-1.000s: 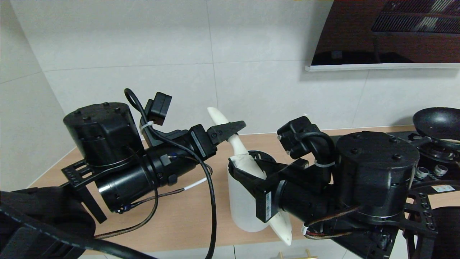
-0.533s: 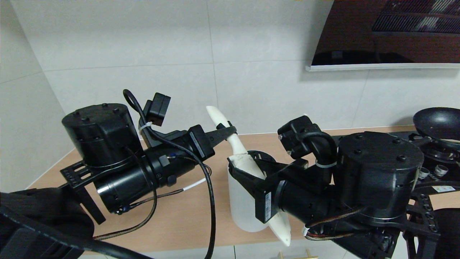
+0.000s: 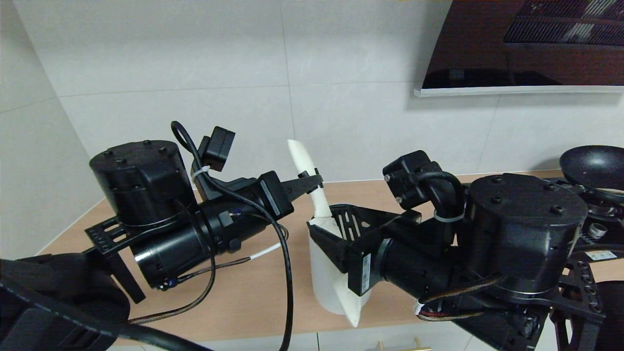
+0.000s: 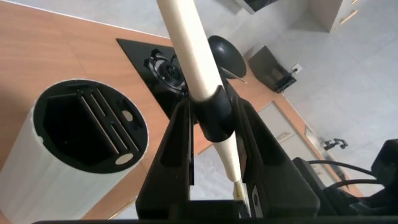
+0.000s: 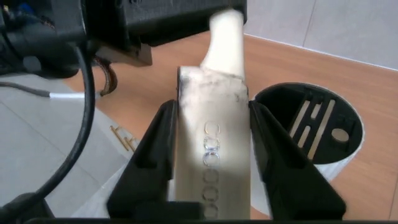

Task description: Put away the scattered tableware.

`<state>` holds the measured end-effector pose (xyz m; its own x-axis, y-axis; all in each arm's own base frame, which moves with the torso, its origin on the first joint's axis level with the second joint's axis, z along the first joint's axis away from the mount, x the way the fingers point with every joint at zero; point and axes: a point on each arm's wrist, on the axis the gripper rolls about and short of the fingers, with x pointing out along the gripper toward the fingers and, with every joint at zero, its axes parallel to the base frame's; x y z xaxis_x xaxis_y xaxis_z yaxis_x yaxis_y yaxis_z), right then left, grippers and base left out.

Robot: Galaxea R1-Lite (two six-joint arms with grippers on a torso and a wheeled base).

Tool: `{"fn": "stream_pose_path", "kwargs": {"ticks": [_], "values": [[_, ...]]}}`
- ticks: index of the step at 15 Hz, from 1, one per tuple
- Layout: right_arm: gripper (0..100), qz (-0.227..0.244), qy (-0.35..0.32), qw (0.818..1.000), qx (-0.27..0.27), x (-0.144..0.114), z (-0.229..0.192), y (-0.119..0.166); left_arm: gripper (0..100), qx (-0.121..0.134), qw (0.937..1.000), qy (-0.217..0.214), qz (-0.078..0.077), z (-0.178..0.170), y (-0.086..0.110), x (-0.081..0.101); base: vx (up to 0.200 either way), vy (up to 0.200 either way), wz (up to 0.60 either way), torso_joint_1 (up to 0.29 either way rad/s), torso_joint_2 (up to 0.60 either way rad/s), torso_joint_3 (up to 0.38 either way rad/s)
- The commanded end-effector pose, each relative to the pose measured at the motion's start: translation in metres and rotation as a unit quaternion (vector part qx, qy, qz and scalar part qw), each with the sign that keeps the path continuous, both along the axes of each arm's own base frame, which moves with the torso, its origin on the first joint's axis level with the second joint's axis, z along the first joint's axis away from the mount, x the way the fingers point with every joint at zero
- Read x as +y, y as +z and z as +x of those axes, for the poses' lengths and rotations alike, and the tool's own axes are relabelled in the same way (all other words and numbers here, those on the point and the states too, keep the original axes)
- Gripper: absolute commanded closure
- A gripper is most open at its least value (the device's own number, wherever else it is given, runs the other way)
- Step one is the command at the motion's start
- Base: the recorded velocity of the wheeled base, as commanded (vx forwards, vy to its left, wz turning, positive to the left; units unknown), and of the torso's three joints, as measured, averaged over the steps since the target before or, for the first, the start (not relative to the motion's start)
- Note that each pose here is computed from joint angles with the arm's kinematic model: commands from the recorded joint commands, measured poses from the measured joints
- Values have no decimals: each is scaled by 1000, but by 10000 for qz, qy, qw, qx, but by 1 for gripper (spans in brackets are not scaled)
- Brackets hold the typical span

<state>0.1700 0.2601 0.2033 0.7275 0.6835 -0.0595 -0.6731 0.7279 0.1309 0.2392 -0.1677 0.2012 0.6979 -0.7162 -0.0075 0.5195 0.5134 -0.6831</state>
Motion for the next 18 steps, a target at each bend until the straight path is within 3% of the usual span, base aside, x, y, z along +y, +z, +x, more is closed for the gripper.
{"fn": "stream_pose_path", "kwargs": {"ticks": [1,4,7,9,12,13,14,15,17,18], "values": [[0,28,-15,10000,-16,-1,1,1,100,-78,9999,34,-60,-1,5,2,0,0,0,0,0,0],[0,157,-115,9998,-109,-8,3,7,100,-85,9997,218,-64,-1,17,6,0,0,0,0,0,0],[0,382,-405,9980,-288,-31,8,26,100,-169,9980,609,-51,0,36,13,0,0,0,0,0,0],[0,603,-878,9930,-509,-64,19,47,100,-335,9931,1124,47,-1,66,16,0,0,0,0,0,0],[0,560,-1523,9851,-565,-101,39,54,100,-574,9801,1846,448,6,107,14,0,0,0,0,0,0],[0,538,-1614,9839,-555,-105,41,53,100,-554,9757,2044,554,5,110,15,0,0,0,0,0,0],[0,495,-1780,9813,-533,-112,48,51,100,-530,9702,2222,808,3,106,7,0,0,0,0,0,0],[0,469,-1841,9804,-515,-115,52,49,100,-587,9667,2296,966,-2,104,-3,0,0,0,0,0,0],[0,362,-1864,9808,-441,-112,57,43,100,-758,9485,2775,1327,-4,100,-16,0,0,0,0,0,0],[0,281,-1864,9812,-413,-111,59,39,100,-877,9409,2959,1398,-4,99,-20,0,0,0,0,0,0]]}}
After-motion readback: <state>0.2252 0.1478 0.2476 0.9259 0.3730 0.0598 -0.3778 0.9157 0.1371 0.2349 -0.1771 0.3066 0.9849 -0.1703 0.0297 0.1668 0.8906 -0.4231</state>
